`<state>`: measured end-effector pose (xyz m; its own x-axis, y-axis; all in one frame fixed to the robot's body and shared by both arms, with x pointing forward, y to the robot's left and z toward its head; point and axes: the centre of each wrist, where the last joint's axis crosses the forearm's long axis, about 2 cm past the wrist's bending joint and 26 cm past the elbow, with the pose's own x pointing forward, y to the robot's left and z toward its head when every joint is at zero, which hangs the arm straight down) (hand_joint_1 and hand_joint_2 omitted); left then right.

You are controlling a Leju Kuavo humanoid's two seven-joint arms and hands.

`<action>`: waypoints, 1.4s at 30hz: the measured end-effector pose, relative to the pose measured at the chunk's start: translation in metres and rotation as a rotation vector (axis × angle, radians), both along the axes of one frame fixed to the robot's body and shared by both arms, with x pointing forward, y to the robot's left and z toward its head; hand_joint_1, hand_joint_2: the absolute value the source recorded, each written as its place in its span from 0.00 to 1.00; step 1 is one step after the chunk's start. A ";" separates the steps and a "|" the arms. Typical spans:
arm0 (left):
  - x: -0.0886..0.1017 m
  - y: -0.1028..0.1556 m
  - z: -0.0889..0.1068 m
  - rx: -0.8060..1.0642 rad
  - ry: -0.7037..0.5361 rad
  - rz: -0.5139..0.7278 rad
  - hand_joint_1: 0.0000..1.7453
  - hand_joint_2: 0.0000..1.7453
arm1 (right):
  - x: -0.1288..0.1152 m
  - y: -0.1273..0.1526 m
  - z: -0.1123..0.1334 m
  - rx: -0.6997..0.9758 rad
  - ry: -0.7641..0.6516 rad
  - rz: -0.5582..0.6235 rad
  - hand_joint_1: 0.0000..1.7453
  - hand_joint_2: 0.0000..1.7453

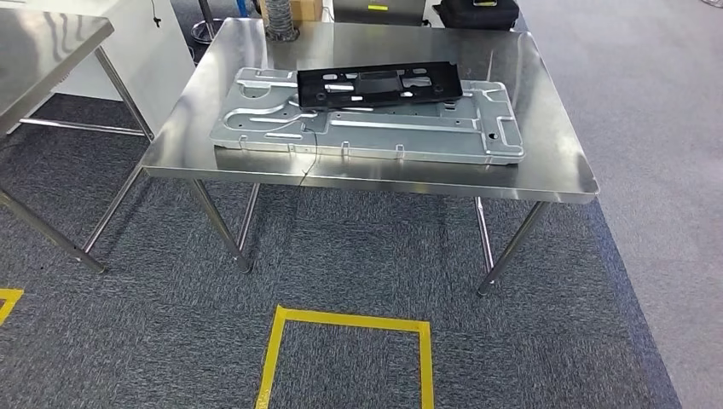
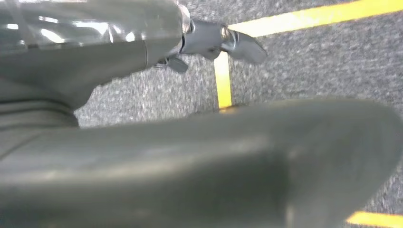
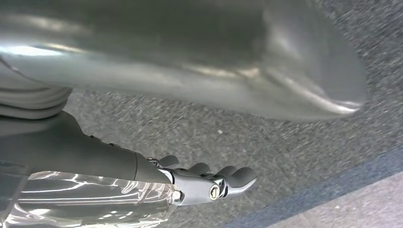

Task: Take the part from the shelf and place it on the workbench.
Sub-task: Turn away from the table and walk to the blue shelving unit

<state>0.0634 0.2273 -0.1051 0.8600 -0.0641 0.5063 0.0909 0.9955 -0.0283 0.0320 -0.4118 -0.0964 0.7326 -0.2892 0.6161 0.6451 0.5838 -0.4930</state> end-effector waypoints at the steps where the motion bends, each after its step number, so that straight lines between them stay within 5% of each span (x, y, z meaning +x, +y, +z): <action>1: 0.000 0.000 0.000 0.000 0.000 0.000 0.00 0.00 | 0.000 0.001 0.000 0.007 0.006 0.000 0.00 1.00; 14: -0.002 0.001 0.000 0.000 0.001 0.001 0.00 0.00 | 0.004 0.015 -0.003 0.072 0.048 0.029 0.00 1.00; 18: -0.003 0.001 -0.001 0.000 0.002 0.002 0.00 0.00 | 0.005 0.018 -0.004 0.083 0.047 0.041 0.00 0.00; 25: -0.002 0.001 0.000 -0.002 0.008 0.001 0.00 0.00 | 0.005 0.022 -0.005 0.110 0.068 0.045 0.00 0.00; 29: -0.003 0.001 -0.001 -0.003 0.012 0.001 0.00 0.00 | 0.005 0.024 -0.005 0.127 0.075 0.049 0.00 1.00; 42: -0.001 0.001 0.000 -0.007 0.013 0.007 0.00 0.00 | 0.010 0.026 -0.005 0.187 0.089 0.039 0.00 1.00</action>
<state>0.0620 0.2282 -0.1054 0.8670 -0.0542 0.4953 0.0831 0.9959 -0.0366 0.0419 -0.3854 -0.1019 0.7947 -0.3630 0.4865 0.5789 0.6944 -0.4275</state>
